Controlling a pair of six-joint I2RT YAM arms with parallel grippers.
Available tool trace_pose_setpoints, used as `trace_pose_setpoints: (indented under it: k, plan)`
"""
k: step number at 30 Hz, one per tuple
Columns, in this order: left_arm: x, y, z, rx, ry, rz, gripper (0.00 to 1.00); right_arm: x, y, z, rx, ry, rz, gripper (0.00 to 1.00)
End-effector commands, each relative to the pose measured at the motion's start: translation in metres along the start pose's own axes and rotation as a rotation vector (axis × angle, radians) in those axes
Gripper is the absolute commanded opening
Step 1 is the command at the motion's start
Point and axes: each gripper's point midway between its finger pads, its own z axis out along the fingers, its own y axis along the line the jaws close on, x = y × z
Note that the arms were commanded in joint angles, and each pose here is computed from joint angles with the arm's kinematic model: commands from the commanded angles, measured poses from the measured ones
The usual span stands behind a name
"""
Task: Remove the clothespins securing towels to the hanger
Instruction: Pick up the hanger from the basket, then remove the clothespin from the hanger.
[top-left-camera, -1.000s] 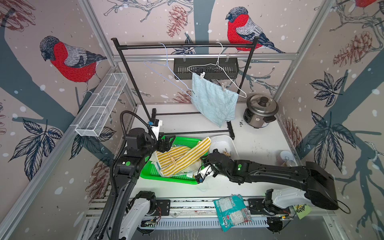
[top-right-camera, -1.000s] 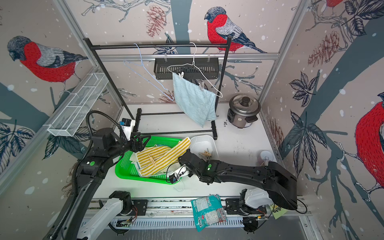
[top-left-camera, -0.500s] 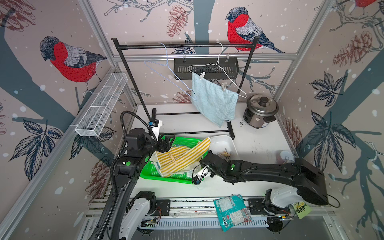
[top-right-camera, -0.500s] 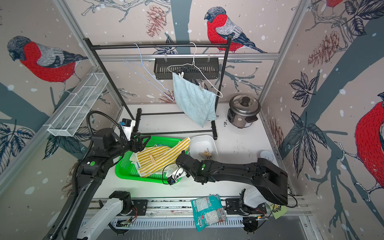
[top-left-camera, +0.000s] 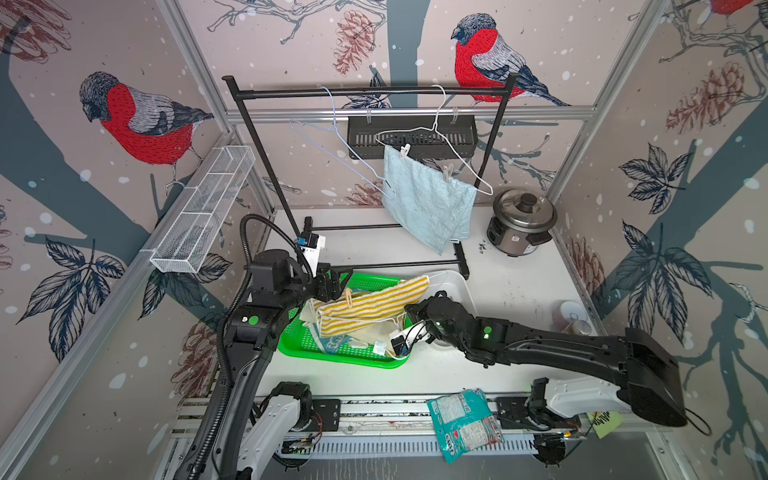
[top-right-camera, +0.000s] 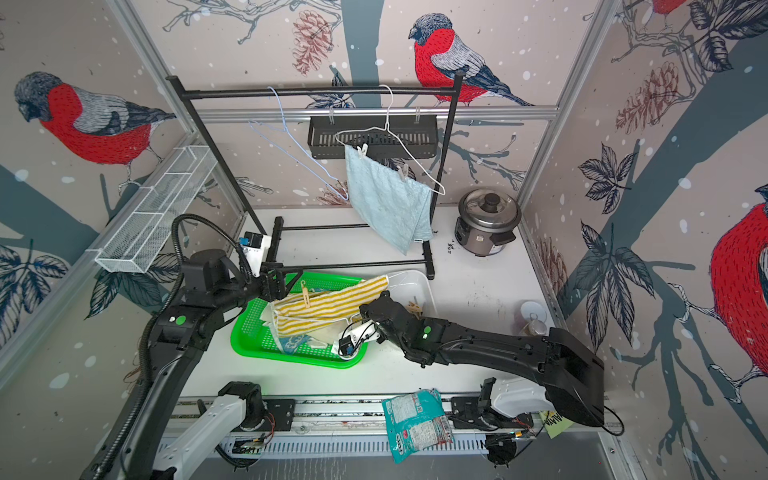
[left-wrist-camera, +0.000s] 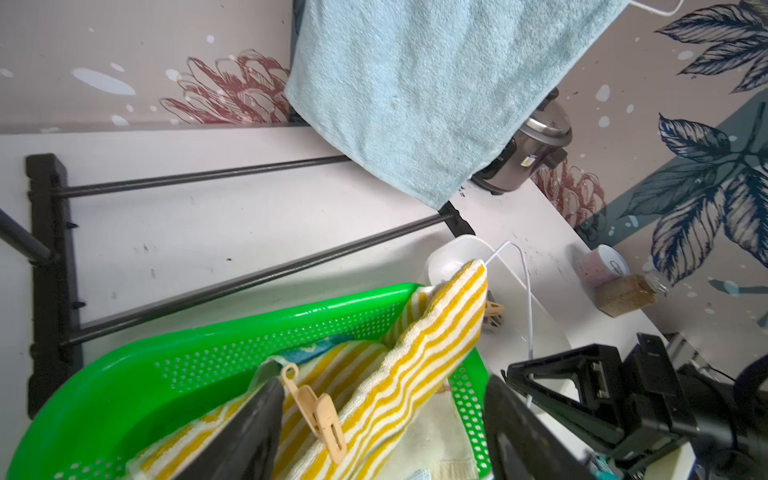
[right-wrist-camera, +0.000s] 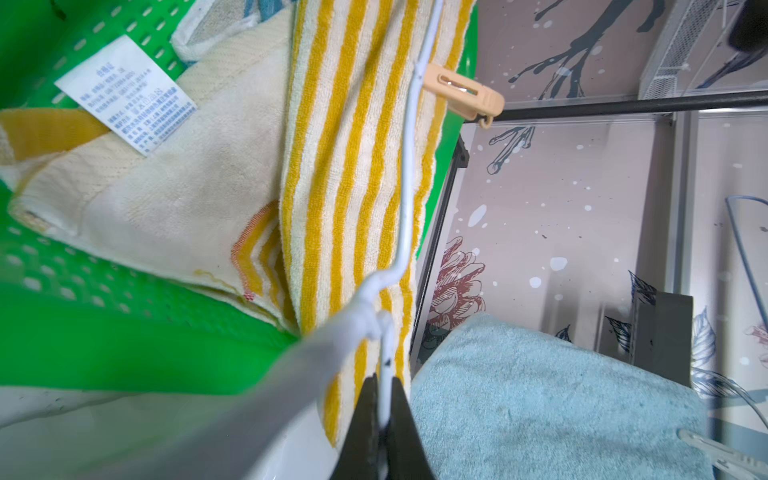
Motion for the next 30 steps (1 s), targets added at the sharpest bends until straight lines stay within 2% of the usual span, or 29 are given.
trace_pose_setpoints:
  k: [1,4,8,17,19,22,27,30]
  plan:
    - [0.03,-0.014,0.004,0.107,0.108,-0.097,0.78,0.003,-0.017,-0.011,0.099,-0.002,-0.01,0.0]
    - [0.04,-0.016,0.008,0.139,0.133,-0.15,0.8,0.007,-0.018,-0.02,0.149,0.009,-0.031,0.0]
    - [0.04,-0.015,0.013,0.16,0.132,-0.176,0.81,0.011,-0.013,-0.025,0.146,0.022,-0.041,0.0]
    - [0.042,0.004,0.032,0.108,0.184,-0.191,0.82,0.003,-0.022,-0.036,0.19,-0.013,-0.012,0.0]
    - [0.035,0.001,0.034,0.136,0.159,-0.148,0.82,0.001,-0.023,-0.037,0.189,-0.024,0.004,0.0]
    - [0.027,-0.006,0.033,0.186,0.106,-0.016,0.82,0.001,-0.023,-0.037,0.182,-0.032,0.021,0.0]
    - [0.036,-0.005,0.027,0.169,0.061,0.207,0.8,0.003,-0.023,-0.037,0.178,-0.03,0.032,0.0]
    - [0.036,-0.014,0.018,0.186,-0.018,0.35,0.8,0.003,-0.023,-0.037,0.176,-0.034,0.035,0.0]
